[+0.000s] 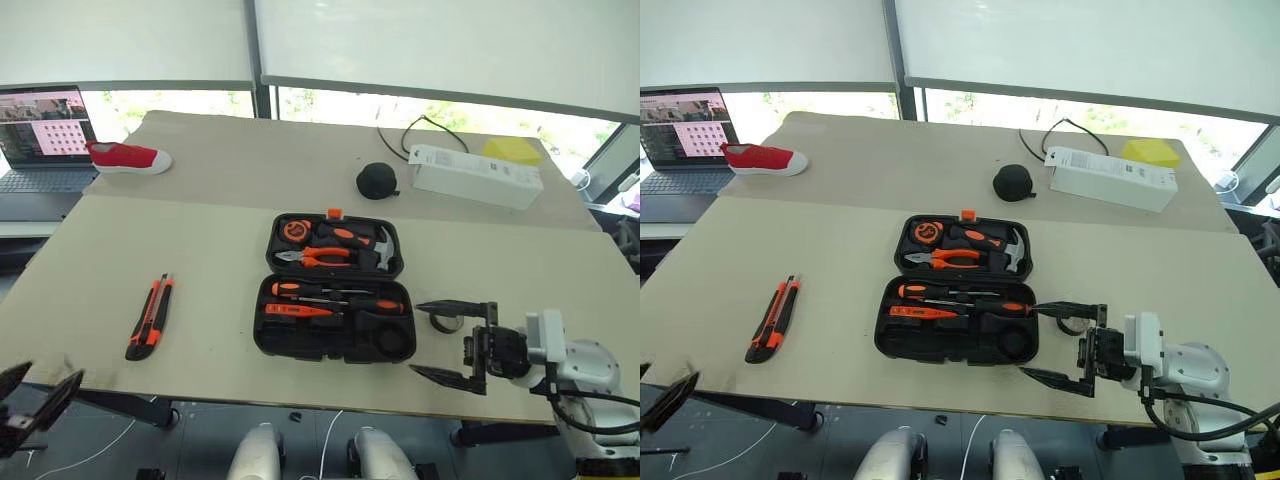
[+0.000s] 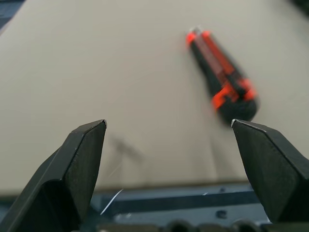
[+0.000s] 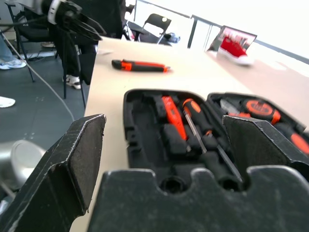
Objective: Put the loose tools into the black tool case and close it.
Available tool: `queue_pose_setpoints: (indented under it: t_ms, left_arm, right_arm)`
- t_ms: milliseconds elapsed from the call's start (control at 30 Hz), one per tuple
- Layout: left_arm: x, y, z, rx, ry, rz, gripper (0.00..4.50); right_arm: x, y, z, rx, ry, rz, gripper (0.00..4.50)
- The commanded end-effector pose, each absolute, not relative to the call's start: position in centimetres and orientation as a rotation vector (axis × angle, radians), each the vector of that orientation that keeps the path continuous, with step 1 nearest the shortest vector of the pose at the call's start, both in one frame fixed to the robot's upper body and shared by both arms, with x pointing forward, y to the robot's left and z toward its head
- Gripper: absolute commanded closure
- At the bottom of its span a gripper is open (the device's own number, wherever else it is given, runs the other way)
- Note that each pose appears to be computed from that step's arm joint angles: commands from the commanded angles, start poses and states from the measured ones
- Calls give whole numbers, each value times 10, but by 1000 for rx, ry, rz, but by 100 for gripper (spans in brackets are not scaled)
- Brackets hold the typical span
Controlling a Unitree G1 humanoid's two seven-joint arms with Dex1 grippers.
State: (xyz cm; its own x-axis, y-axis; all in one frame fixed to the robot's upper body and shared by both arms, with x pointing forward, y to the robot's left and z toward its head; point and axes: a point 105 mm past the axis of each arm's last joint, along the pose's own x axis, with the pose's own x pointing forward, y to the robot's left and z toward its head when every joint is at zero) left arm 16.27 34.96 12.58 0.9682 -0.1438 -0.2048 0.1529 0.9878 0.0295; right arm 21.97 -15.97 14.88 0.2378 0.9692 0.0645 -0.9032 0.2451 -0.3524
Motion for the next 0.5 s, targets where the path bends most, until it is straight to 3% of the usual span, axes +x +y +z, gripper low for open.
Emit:
queue_pose_setpoints:
  t_ms: [33, 267, 467, 500]
  left_arm:
    - [202, 322, 130, 34, 257, -142, 4]
    - [243, 300, 108, -33, 378, -19, 4]
    - [248, 292, 91, -24, 464, -12, 4]
    - [248, 292, 88, -25, 482, -12, 28]
  right_arm:
    - [222, -146, 165, -251, -367, 1322, 0]
    - [223, -136, 168, -231, -376, 1324, 0]
    - [221, -137, 167, -232, -366, 1315, 0]
    - [221, -138, 166, -232, -364, 1313, 0]
